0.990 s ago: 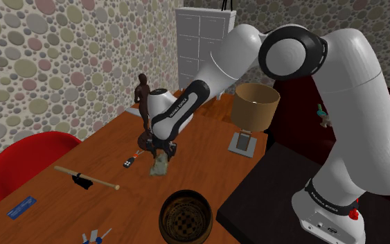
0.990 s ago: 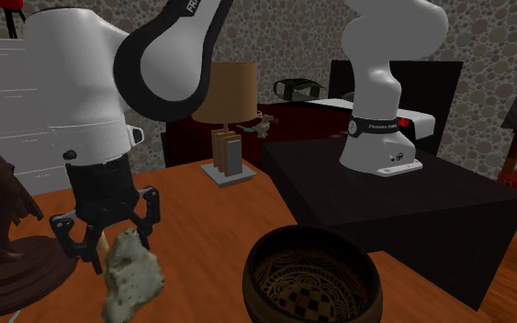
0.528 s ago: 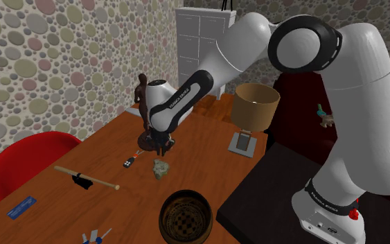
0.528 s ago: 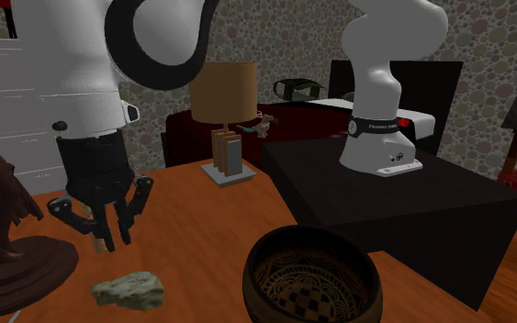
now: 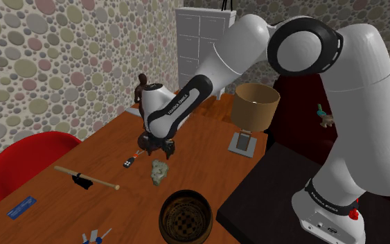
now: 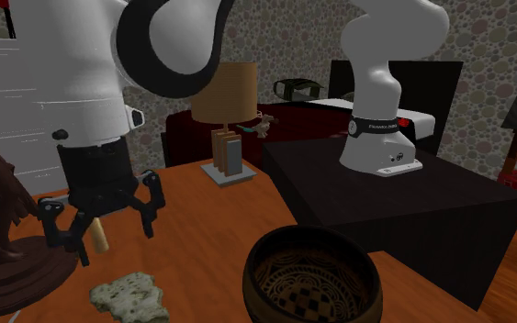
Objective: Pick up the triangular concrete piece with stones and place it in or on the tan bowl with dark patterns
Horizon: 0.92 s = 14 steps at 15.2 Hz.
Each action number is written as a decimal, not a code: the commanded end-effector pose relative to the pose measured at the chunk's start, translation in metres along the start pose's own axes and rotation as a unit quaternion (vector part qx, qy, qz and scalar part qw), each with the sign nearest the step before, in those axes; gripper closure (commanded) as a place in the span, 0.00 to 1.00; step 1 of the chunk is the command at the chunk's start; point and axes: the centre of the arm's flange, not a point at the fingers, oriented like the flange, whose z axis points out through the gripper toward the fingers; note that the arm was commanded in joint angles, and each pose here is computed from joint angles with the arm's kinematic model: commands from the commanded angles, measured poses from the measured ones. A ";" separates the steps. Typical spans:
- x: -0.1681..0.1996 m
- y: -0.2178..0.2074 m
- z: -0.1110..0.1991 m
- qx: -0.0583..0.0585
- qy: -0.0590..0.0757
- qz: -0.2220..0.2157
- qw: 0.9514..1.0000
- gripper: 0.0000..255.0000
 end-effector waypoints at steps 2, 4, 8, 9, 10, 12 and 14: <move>-0.030 0.002 0.029 0.001 0.018 0.018 1.000 0.00; -0.050 0.000 0.051 0.001 0.030 0.030 0.999 0.00; -0.058 0.000 0.077 0.001 0.036 0.036 0.999 0.00; -0.057 0.000 0.082 0.001 0.036 0.036 0.999 0.00; -0.057 0.000 0.087 0.001 0.036 0.036 0.999 0.00; -0.056 0.000 0.098 0.001 0.036 0.036 0.999 0.00; -0.056 0.000 0.101 0.001 0.036 0.036 0.999 0.00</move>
